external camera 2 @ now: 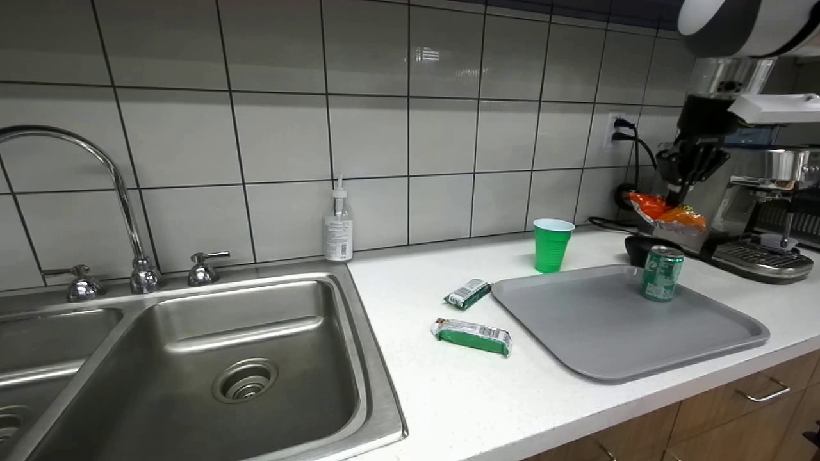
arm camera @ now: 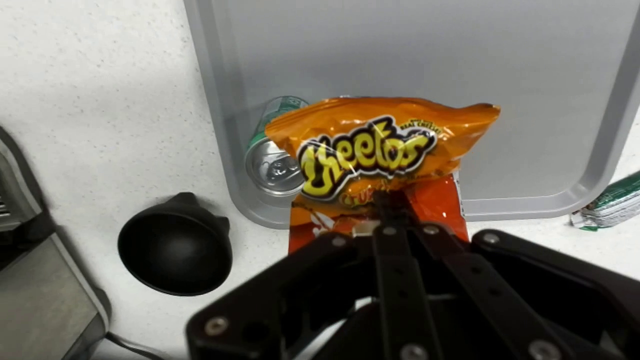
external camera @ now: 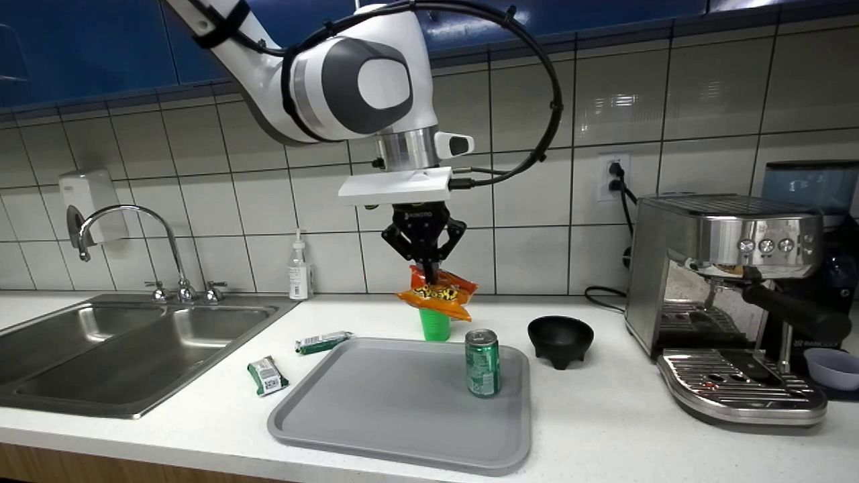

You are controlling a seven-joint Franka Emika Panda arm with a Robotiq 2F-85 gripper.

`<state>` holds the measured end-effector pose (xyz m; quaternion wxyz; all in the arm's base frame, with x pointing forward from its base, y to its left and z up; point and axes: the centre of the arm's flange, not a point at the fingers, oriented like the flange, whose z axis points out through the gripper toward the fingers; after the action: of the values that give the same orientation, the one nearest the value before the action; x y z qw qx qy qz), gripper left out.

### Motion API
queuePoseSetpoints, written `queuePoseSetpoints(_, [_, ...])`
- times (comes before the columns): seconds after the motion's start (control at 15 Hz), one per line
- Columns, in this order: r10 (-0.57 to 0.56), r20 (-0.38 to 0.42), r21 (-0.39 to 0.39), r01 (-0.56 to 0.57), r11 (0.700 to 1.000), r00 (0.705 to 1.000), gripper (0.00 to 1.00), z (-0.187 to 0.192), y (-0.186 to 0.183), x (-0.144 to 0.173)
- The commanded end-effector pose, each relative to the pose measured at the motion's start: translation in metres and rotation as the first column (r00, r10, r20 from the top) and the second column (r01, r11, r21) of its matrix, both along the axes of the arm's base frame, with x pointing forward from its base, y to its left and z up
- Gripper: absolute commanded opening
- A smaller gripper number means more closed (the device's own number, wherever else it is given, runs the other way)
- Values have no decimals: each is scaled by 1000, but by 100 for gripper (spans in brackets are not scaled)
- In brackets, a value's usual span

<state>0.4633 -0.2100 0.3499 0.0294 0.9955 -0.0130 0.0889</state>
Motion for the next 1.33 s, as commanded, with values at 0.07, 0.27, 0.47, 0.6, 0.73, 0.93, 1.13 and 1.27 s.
queuePoseSetpoints(0.07, [-82,9,-4,82,997,997,0,5,-28,-17])
queuePoseSetpoints(0.27, [-128,5,0,128,992,992,0,1,-49,-23])
queuePoseSetpoints(0.47, [-171,-2,-1,171,985,985,0,-3,-69,-28])
queuePoseSetpoints(0.6, [-195,-7,-1,195,981,981,0,-8,-82,-31])
queuePoseSetpoints(0.73, [-220,-11,2,220,976,976,0,-13,-93,-31])
queuePoseSetpoints(0.93, [-247,-15,-9,247,969,969,0,-21,-111,-28])
queuePoseSetpoints(1.13, [-278,-21,-9,278,961,960,0,-30,-130,-20])
queuePoseSetpoints(1.27, [-299,-26,-11,298,954,954,0,-38,-142,-14])
